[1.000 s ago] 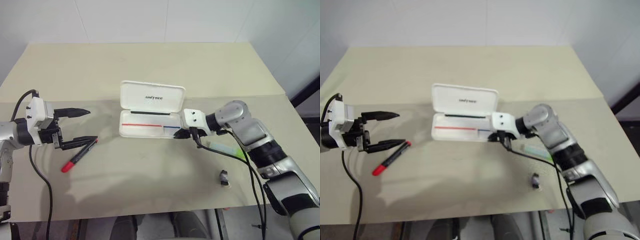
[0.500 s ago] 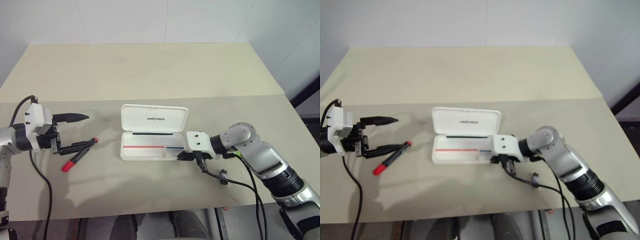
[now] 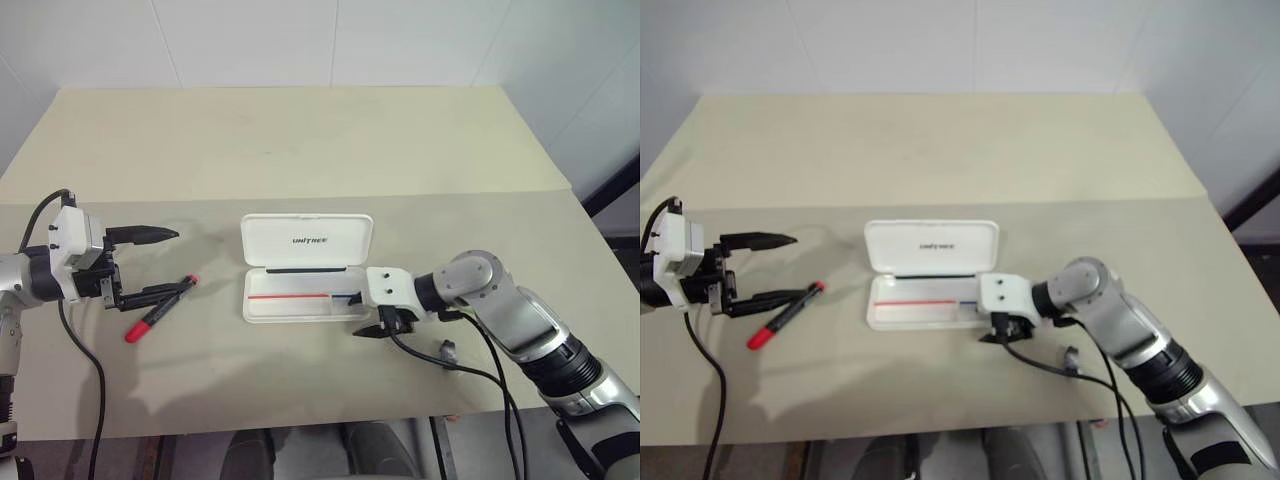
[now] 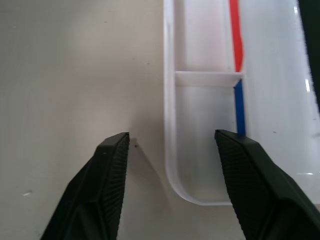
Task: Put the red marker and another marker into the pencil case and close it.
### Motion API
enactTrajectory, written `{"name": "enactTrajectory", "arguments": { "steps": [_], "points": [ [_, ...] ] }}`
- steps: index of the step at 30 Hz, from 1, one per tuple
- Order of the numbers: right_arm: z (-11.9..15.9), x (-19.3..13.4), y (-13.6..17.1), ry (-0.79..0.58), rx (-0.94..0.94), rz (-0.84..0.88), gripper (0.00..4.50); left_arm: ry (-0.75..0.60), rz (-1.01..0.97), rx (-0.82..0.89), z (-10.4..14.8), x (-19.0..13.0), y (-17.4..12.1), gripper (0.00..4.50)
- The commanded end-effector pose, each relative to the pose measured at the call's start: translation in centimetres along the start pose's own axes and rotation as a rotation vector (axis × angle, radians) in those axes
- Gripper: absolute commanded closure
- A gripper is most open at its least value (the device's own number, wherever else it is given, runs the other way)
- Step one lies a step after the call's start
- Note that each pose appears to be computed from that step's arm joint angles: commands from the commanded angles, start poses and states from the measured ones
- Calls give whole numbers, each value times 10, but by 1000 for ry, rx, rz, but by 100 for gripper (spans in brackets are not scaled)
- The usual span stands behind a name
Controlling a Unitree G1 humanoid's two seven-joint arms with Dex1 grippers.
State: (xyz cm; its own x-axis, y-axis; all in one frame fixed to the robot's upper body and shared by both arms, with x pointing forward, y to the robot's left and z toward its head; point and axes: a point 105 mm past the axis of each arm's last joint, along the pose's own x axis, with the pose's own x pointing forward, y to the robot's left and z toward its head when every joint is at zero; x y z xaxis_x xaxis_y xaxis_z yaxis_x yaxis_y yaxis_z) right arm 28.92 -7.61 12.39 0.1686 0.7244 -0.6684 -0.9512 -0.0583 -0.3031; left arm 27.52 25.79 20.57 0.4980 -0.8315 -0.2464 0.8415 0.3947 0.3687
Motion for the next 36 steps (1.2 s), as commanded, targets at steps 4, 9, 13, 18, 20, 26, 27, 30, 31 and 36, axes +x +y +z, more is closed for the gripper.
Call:
{"name": "enactTrajectory", "arguments": {
  "steps": [4, 9, 13, 18, 20, 26, 27, 30, 31, 36],
  "points": [
    [21, -19, -12, -58, -105, -36, 178, -28, 19, 38, 11, -4, 0, 0],
    [39, -42, -26, -159, -141, -106, 178, 14, 25, 43, 7, -9, -7, 0],
    [48, -51, -16, -329, -131, -108, 121, 60, 38, 50, 4, -13, -9, 0],
    [71, -76, -9, -627, -134, -177, 5, 142, 55, 26, -3, -19, -7, 0],
    [72, -87, -6, -681, -117, -190, 5, 217, 65, 5, -11, -25, -6, 0],
    [75, -111, -10, -751, -50, -234, 5, 400, 189, -30, -24, -31, 8, 0],
    [74, -112, -13, -741, -55, -249, 5, 420, 194, -53, -27, -31, 7, 0],
    [71, -111, -17, -718, -65, -276, 5, 467, 205, -100, -32, -27, 4, 0],
    [70, -110, -17, -712, -69, -283, 5, 482, 208, -117, -34, -23, 2, 0],
    [72, -105, -14, -721, -72, -285, 5, 537, 186, -188, -45, 6, -19, 0]
  ]
}}
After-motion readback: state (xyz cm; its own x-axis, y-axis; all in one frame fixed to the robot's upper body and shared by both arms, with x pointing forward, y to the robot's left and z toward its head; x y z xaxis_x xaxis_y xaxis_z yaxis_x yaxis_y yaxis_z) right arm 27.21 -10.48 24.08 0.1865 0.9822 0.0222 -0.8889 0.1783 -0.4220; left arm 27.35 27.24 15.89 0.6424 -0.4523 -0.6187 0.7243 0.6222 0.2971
